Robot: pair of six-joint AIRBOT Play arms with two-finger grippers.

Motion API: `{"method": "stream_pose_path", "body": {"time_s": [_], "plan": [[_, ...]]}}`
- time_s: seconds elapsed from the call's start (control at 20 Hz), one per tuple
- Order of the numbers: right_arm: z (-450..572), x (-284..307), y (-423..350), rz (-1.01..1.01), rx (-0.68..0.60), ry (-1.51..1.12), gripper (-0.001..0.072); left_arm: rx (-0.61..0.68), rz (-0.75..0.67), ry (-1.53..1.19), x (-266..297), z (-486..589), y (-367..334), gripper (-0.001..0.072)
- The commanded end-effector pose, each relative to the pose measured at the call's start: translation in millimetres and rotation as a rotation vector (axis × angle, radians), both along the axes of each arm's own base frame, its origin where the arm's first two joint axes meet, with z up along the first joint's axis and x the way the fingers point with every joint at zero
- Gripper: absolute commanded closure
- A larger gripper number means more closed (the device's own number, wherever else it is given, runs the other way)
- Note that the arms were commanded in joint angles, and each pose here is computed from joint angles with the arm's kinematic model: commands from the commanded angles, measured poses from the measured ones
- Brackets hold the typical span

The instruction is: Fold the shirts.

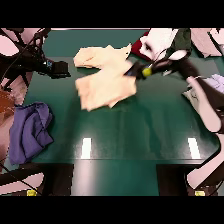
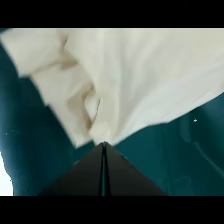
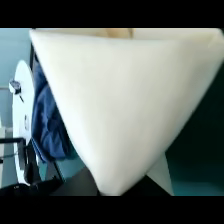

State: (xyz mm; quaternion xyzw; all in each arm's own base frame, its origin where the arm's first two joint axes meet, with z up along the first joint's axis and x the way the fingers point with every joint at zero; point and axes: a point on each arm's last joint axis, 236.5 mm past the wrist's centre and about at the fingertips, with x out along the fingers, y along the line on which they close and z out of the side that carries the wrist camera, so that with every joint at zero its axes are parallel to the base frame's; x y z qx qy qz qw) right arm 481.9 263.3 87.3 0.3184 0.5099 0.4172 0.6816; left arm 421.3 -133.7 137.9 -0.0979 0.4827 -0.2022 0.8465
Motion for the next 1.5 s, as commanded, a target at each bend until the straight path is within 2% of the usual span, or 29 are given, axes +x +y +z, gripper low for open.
{"method": "stream_pose_path", "body": {"time_s": [0.0, 0.15, 0.25, 0.45, 0.55, 0.75, 0.9, 0.95, 1.0, 1.05, 1.2, 1.25, 1.35, 1.45], "plan": [[84, 35, -95, -0.229, -0.035, -0.083, 0.0689, 0.001, 0.001, 0.001, 0, 0, 0, 0.0680], [138, 44, -233, -0.548, -0.108, -0.093, 0.0689, 0.000, 0.002, -0.002, 1, 0, 0, 0.0680], [167, 28, -328, -0.776, -0.104, -0.087, 0.0689, -0.002, 0.006, -0.007, 2, 1, 0, 0.0680], [159, -56, -482, -1.152, -0.073, 0.075, 0.0689, -0.008, 0.013, -0.022, 5, 3, 0, 0.0680], [124, -119, -522, -1.248, -0.136, 0.241, 0.0688, -0.020, 0.026, -0.031, 8, 6, -1, 0.0680], [50, -236, -574, -1.436, -0.354, 0.550, 0.0687, -0.101, 0.037, -0.072, 16, 20, -13, 0.0680], [2, -268, -571, -1.413, -0.322, 0.690, 0.0685, -0.115, 0.029, -0.058, 13, 20, -17, 0.0680], [-10, -270, -565, -1.375, -0.296, 0.714, 0.0562, -0.120, 0.024, -0.049, 11, 20, -18, 0.0680], [-20, -270, -557, -1.317, -0.271, 0.716, 0.0273, -0.118, 0.020, -0.043, 9, 19, -18, 0.0680], [-23, -274, -552, -1.290, -0.252, 0.732, 0.0115, -0.120, 0.017, -0.038, 8, 19, -19, 0.0680], [31, -263, -577, -1.407, -0.163, 0.521, 0.0118, -0.124, 0.017, -0.040, 8, 21, -20, 0.0680], [66, -261, -593, -1.475, -0.154, 0.411, 0.0145, -0.125, 0.017, -0.044, 8, 23, -20, 0.0680], [148, -260, -613, -1.558, -0.181, 0.173, 0.0159, -0.138, 0.017, -0.048, 9, 24, -22, 0.0680], [231, -245, -596, -1.517, -0.208, -0.068, 0.0158, -0.150, 0.015, -0.045, 8, 26, -24, 0.0680]]}}
